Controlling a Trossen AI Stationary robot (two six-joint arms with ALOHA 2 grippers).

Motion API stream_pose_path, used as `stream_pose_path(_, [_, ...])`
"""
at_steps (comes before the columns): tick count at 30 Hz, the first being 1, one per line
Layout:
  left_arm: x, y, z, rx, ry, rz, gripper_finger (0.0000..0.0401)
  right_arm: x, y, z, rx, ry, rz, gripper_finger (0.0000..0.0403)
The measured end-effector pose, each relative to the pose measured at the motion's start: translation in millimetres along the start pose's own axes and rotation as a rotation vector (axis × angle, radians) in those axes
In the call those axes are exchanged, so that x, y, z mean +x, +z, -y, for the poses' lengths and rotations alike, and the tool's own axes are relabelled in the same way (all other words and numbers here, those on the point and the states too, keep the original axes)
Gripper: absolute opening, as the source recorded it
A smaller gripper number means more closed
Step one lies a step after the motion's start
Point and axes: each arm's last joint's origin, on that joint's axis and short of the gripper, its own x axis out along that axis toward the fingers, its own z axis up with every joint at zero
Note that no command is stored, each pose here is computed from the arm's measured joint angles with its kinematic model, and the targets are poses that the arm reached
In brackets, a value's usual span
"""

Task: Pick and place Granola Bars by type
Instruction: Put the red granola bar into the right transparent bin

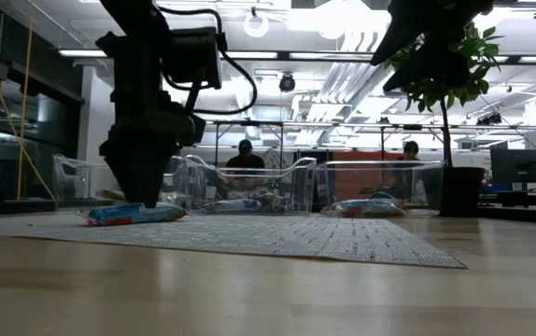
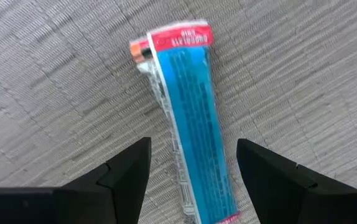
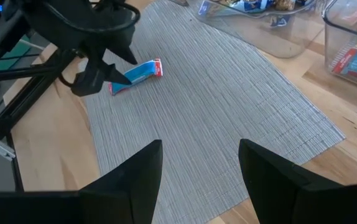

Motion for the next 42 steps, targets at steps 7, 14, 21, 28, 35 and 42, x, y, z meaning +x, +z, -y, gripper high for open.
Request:
stream_pose_path(7, [17,1,2,-0.010,0.015,-0.057,0.0233,0,0,0,-0.008,0.002,0.001,0.0196])
stream_pose_path(14, [18,1,2,-0.012,0.011,-0.057,0.0199,0,0,0,-0.009,0.004,-0.001,0.0196])
stream_pose_path(21, [19,2,4,-0.011,-0.029,-0.064,0.0105,0,0,0,-0.017,0.005,-0.002,0.0196])
stream_pose_path(28, [12,0,6,-0.010,-0.105,-0.091,0.0039,0,0,0,-0.023,0.004,-0.002,0.0196])
stream_pose_path(35, [-37,17,17,0.035,-0.216,0.083,0.0034,0,0,0,-0.028,0.004,-0.002,0.0196])
stream_pose_path(42, [-128,63,47,0.315,-0.205,0.536,0.0033,0,0,0,-0.028,0.004,0.000,0.0196])
